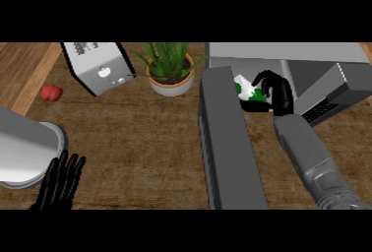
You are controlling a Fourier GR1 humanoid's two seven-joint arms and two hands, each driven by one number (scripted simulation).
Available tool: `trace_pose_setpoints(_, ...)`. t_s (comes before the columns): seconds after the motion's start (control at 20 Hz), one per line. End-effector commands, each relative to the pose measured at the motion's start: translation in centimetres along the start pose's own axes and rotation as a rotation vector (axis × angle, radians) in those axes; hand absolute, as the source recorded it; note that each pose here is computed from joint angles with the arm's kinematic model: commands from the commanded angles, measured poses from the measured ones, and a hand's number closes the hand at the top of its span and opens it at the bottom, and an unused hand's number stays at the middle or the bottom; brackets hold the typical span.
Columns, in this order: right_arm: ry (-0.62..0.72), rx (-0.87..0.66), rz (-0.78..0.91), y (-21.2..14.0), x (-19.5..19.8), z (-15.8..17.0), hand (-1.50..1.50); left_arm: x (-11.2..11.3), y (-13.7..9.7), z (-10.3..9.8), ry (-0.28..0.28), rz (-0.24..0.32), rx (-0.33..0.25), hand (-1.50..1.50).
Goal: Pick up the milk, place it into the microwave and close the microwave
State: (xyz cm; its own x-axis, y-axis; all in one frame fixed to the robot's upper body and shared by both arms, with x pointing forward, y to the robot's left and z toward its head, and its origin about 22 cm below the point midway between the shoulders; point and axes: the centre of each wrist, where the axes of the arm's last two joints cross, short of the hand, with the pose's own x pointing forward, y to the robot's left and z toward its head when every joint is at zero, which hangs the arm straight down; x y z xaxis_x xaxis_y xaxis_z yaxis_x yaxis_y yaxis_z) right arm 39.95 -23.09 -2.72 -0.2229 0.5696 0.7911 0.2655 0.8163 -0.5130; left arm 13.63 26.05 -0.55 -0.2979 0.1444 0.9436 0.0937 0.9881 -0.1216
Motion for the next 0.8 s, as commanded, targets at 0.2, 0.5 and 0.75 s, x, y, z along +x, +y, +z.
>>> trace_pose_setpoints(0.2,0.016,-0.062,0.189,-0.7,0.2,-1.3,1.5,0.0,0.0,-0.1,0.0,-0.009,-0.015,-1.5)
trace_pose_setpoints(0.5,0.034,-0.222,0.284,-2.8,0.8,-3.3,1.5,-0.7,-0.1,-1.2,0.036,-0.117,-0.025,-1.5)
trace_pose_setpoints(0.75,0.016,-0.186,0.394,-5.2,0.4,-4.1,-1.5,-0.5,0.2,-1.1,0.037,-0.119,-0.059,-1.5)
